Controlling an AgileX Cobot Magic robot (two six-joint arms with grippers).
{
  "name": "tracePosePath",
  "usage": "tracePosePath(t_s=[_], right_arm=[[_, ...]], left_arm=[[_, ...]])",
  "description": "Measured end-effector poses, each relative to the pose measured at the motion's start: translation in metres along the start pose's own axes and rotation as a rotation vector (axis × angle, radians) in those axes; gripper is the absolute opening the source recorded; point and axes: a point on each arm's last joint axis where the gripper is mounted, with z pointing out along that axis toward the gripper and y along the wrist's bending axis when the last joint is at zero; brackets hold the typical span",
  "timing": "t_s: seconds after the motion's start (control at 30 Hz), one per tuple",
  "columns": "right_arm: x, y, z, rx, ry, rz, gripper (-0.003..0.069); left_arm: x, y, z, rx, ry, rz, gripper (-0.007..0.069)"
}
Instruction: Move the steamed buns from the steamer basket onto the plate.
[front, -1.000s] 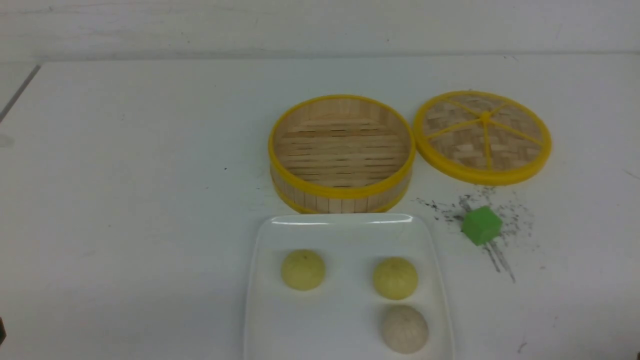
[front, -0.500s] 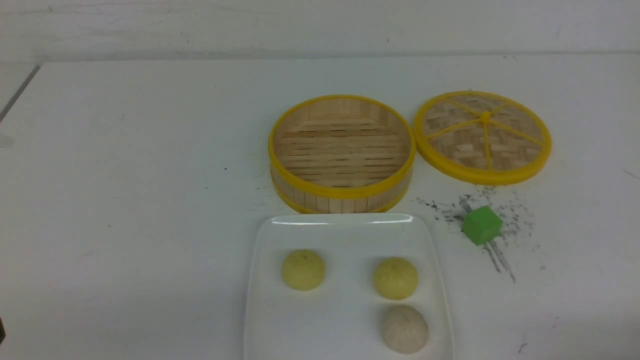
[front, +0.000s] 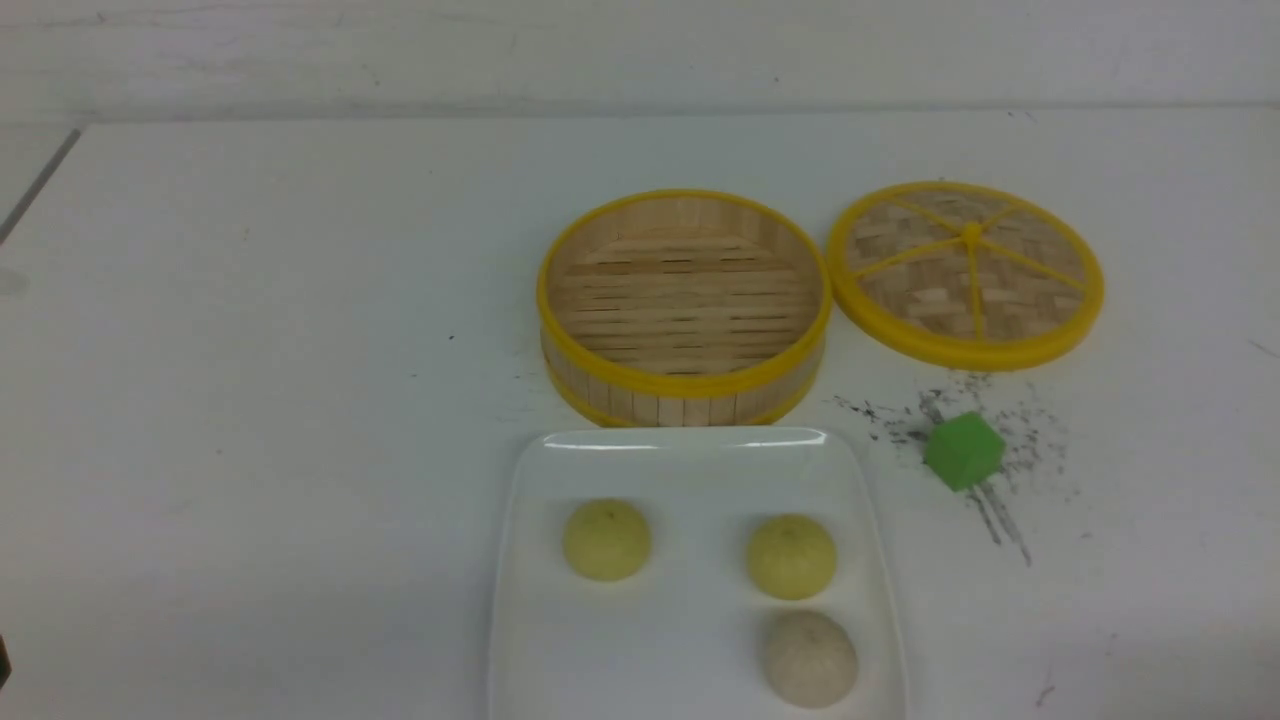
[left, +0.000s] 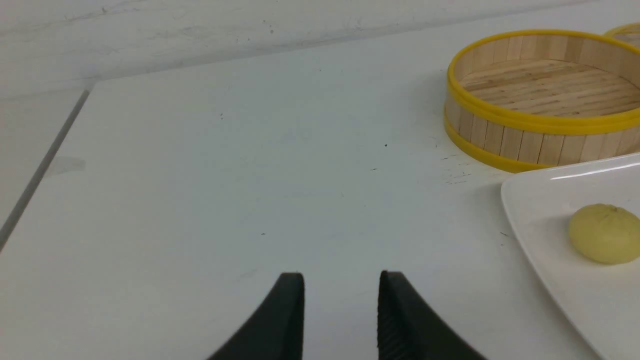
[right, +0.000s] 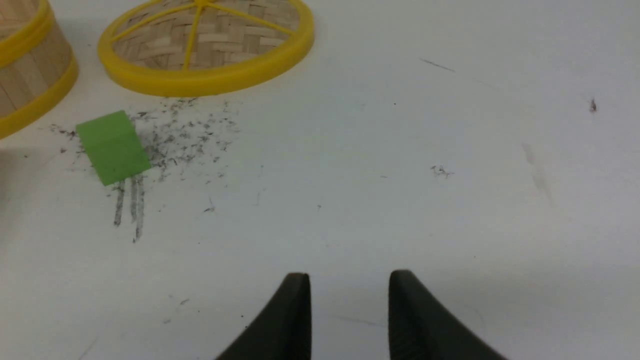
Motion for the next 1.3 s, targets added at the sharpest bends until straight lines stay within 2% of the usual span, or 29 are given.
tracePosePath(t_s=[0.6,0.8,0.93,1.03,1.2,1.3], right_arm=[[0.0,0.0,0.0,0.001,0.0,0.0,0.0241],[0.0,0.0,0.0,0.001,0.0,0.0,0.0241],[0.0,0.0,0.0,0.001,0.0,0.0,0.0241],[0.0,0.0,0.0,0.001,0.0,0.0,0.0241],[0.0,0.0,0.0,0.001,0.0,0.0,0.0241],[0.0,0.0,0.0,0.001,0.0,0.0,0.0241]], left_arm=[[-0.001,0.001,0.0,-0.011,-0.016,0.01,0.0241],[0.007,-0.002,0.008,-0.005,-0.042,-0.103,0.0241],[0.046,-0.005,0.029,-0.134,-0.001,-0.189,0.0241],[0.07,-0.006,0.039,-0.186,0.0,-0.225,0.0241],[0.074,-0.005,0.039,-0.224,-0.025,-0.247,0.0241],[0.08,-0.003,0.037,-0.28,0.027,-0.266,0.0241]])
